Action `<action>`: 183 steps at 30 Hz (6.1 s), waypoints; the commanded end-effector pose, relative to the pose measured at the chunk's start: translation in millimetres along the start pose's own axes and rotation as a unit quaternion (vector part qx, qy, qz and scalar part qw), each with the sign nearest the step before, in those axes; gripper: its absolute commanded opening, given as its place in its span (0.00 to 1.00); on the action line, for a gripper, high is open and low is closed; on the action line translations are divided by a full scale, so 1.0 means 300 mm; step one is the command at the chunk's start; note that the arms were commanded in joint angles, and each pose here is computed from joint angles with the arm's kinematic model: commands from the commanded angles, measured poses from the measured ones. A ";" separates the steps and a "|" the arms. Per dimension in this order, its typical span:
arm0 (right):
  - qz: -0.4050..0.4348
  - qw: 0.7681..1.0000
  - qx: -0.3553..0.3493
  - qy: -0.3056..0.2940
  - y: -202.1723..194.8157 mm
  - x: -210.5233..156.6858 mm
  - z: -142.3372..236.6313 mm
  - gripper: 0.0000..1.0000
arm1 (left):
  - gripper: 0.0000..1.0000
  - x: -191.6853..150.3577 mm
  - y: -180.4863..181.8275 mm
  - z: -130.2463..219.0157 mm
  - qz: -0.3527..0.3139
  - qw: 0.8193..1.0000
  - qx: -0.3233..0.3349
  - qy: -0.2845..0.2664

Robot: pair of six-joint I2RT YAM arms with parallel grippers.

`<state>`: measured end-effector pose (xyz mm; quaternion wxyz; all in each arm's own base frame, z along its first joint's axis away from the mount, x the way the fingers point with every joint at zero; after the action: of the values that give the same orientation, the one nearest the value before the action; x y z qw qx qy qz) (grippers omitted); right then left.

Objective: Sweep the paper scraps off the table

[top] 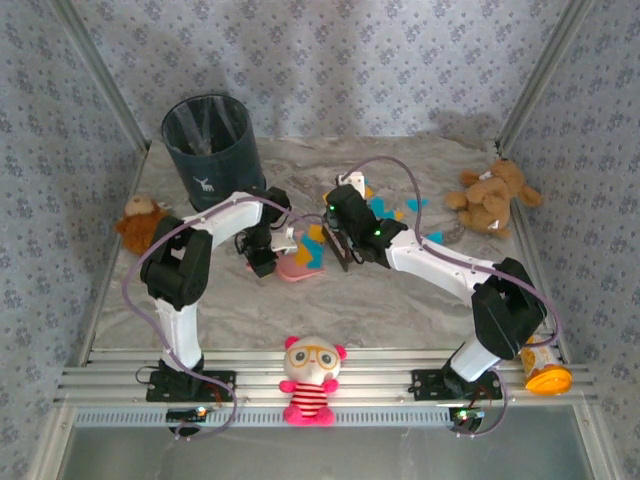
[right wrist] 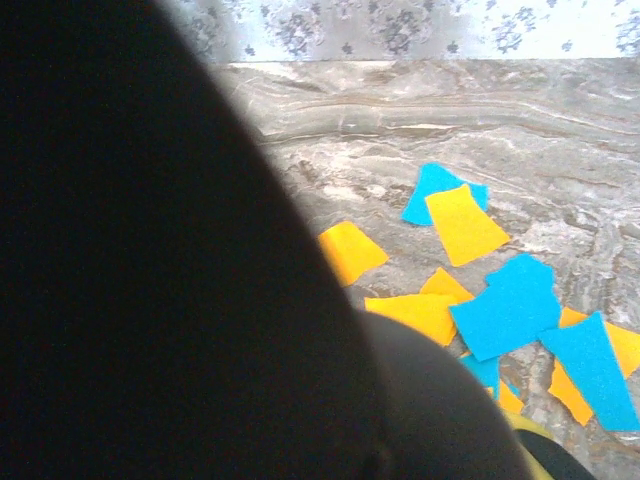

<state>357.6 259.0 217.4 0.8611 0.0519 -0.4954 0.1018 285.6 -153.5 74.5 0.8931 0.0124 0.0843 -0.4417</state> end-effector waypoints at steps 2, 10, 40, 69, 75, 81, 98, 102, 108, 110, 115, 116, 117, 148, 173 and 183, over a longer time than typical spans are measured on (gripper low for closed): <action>0.026 0.998 0.058 0.019 0.060 -0.018 0.036 0.00 | 0.00 -0.005 0.007 -0.009 0.009 1.000 -0.005 0.016; -0.014 0.997 0.077 -0.022 0.031 0.044 0.102 0.00 | 0.00 -0.005 0.006 -0.008 0.009 1.000 -0.004 0.012; 0.031 0.999 0.043 0.000 0.027 0.063 -0.057 0.00 | 0.00 -0.006 0.009 -0.008 0.010 1.000 -0.002 0.007; -0.031 0.989 0.145 -0.007 0.095 0.056 0.072 0.00 | 0.00 0.014 0.019 -0.012 0.017 1.000 0.000 0.003; -0.052 0.993 0.096 -0.039 0.035 0.087 0.086 0.00 | 0.00 0.008 0.016 -0.009 0.015 1.000 0.000 0.002; -0.059 0.996 0.016 -0.059 -0.039 0.095 0.065 0.00 | 0.00 0.009 0.016 -0.007 0.016 1.000 0.000 0.000; 0.001 0.999 0.037 -0.007 0.052 0.086 -0.053 0.00 | 0.00 0.010 0.016 -0.006 0.015 1.000 0.001 -0.001; 0.011 0.999 0.048 0.004 0.074 0.067 -0.056 0.00 | 0.00 0.011 0.018 -0.005 0.017 1.000 0.001 -0.002; -0.002 0.996 0.085 0.016 0.110 0.043 -0.040 0.00 | 0.00 0.014 0.017 -0.008 0.016 1.000 0.000 -0.002; -0.013 0.995 0.100 0.014 0.119 0.044 -0.030 0.00 | 0.00 0.013 0.017 -0.009 0.017 1.000 -0.001 -0.002; -0.032 0.993 0.114 0.005 0.120 0.058 -0.007 0.00 | 0.00 0.013 0.016 -0.006 0.017 1.000 -0.001 -0.002; -0.035 0.993 0.113 0.003 0.116 0.063 -0.002 0.00 | 0.00 0.012 0.016 -0.007 0.017 1.000 -0.001 -0.002; -0.037 0.993 0.113 0.001 0.114 0.066 0.001 0.00 | 0.00 0.012 0.016 -0.006 0.017 1.000 -0.001 -0.003; -0.084 0.993 -0.063 -0.047 -0.278 0.056 0.195 0.00 | 0.00 0.046 -0.024 0.191 0.050 0.984 -0.009 -0.173; -0.107 0.988 -0.094 -0.057 -0.412 0.027 0.271 0.00 | 0.00 0.089 -0.051 0.695 0.147 0.929 -0.087 -0.329; -0.109 0.988 -0.094 -0.059 -0.419 0.032 0.280 0.00 | 0.00 0.077 0.027 0.801 0.207 0.907 -0.069 -0.361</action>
<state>321.8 128.8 256.7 0.8490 0.0316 -0.5266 -0.0307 339.3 -192.9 299.2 0.9273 -0.1899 -0.2207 -0.2353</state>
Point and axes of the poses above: each hand's point on the last joint's axis, 136 mm out from that joint toward the fingers, its own z axis back along the fingers, its own y axis along the line the jaws close on, x = y × z, the point moved 3 cm from there along z, back along the fingers, and after that the axes turned 8 degrees about z, right-handed, at the moved point
